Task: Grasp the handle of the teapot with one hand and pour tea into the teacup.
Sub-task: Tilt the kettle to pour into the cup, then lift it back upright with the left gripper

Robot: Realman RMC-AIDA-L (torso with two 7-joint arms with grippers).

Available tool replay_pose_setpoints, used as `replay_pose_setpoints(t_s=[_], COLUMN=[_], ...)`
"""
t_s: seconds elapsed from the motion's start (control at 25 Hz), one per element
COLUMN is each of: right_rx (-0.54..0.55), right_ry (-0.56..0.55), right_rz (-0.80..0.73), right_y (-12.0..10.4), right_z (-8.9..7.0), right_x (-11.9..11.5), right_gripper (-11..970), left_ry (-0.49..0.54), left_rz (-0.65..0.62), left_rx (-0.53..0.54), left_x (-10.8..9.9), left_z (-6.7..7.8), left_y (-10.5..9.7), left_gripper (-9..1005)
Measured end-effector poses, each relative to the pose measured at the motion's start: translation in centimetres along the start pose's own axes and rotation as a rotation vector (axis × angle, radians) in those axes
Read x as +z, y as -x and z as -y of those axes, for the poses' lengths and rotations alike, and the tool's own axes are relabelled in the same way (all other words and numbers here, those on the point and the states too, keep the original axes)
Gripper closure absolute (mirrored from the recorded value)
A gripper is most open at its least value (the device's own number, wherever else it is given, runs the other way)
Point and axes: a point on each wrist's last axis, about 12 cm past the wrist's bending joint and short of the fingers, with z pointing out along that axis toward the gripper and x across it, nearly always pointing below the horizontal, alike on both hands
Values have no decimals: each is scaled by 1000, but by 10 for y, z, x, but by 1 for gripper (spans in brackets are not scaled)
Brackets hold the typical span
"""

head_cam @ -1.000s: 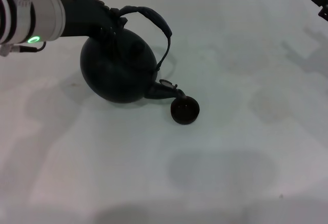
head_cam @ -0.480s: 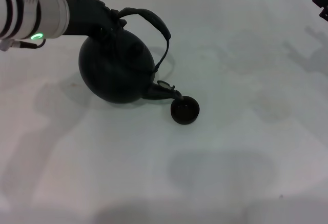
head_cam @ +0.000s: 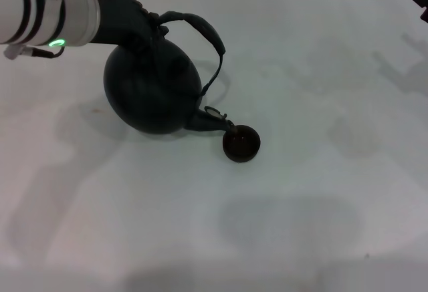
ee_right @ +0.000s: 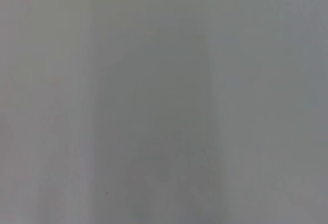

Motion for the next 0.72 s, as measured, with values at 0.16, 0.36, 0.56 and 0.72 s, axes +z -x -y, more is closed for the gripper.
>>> replay_pose_setpoints(t_s=[0.16, 0.36, 0.56, 0.72], right_rx=[-5, -8, -10, -11], right_ry=[-3, -7, -13, -18], right_rz=[-2, -6, -9, -13], right_y=[-1, -1, -1, -1], right_z=[0, 0, 1, 2], right_x=[0, 0, 1, 2], right_gripper=[112, 111, 111, 111], left_ry=[-3, -7, -17, -10], left_rz=[-6, -8, -16, -29], left_rx=[3, 5, 13, 23], left_x=[1, 2, 2, 3], left_z=[0, 1, 2, 1], left_y=[1, 2, 4, 6], left_gripper=[846, 846, 846, 845])
